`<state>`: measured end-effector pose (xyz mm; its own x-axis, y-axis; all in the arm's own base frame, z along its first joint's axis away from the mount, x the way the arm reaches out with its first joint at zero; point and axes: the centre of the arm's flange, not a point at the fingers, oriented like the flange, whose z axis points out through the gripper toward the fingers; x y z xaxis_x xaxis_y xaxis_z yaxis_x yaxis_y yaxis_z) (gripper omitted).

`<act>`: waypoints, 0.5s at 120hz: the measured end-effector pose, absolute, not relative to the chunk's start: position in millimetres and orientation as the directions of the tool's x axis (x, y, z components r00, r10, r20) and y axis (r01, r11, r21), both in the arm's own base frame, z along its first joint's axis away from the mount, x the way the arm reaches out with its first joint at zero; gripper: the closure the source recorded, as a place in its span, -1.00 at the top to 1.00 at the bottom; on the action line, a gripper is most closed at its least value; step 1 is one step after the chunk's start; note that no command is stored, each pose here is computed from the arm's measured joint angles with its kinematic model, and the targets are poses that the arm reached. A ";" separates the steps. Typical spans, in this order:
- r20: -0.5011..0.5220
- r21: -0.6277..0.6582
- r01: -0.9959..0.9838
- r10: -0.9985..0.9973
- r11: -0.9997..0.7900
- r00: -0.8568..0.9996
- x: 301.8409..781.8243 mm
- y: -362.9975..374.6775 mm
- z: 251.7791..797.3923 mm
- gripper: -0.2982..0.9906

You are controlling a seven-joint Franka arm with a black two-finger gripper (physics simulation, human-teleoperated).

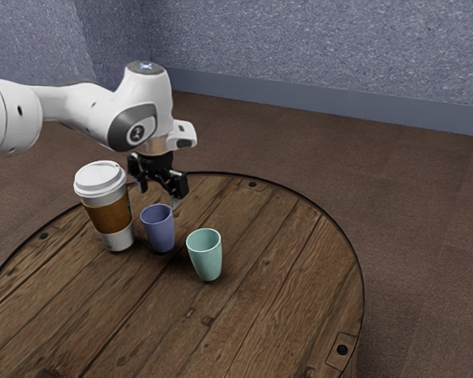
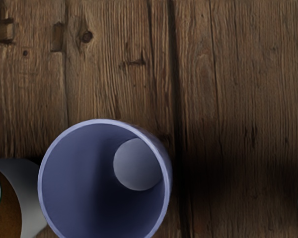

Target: Place the left cup onto the right cup

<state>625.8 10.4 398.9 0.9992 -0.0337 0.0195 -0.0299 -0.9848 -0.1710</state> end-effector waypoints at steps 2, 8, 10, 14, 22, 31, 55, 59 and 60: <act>0.020 -0.170 -0.029 -0.033 -0.985 0.999 626.0 9.5 397.9 0.54; 0.017 -0.168 -0.027 -0.030 -0.985 0.999 625.7 7.6 392.1 0.54; 0.014 -0.167 -0.027 -0.030 -0.986 0.999 624.9 6.9 388.5 0.54; 0.009 -0.165 -0.026 -0.028 -0.986 1.000 623.9 5.7 381.6 0.54; 0.008 -0.162 -0.022 -0.024 -0.987 1.000 624.0 4.4 372.1 0.54; 0.011 -0.158 -0.017 -0.019 -0.987 1.000 625.7 3.6 363.6 0.54; 0.017 -0.151 0.000 -0.003 -0.989 1.000 630.4 5.2 344.6 0.54; 0.017 -0.149 0.004 0.002 -0.989 1.000 631.0 6.8 341.4 0.54; 0.017 -0.149 0.005 0.003 -0.989 1.000 631.1 7.1 340.5 0.54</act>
<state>631.1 7.1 340.5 0.9999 0.0027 0.0167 0.0052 -0.9888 -0.1491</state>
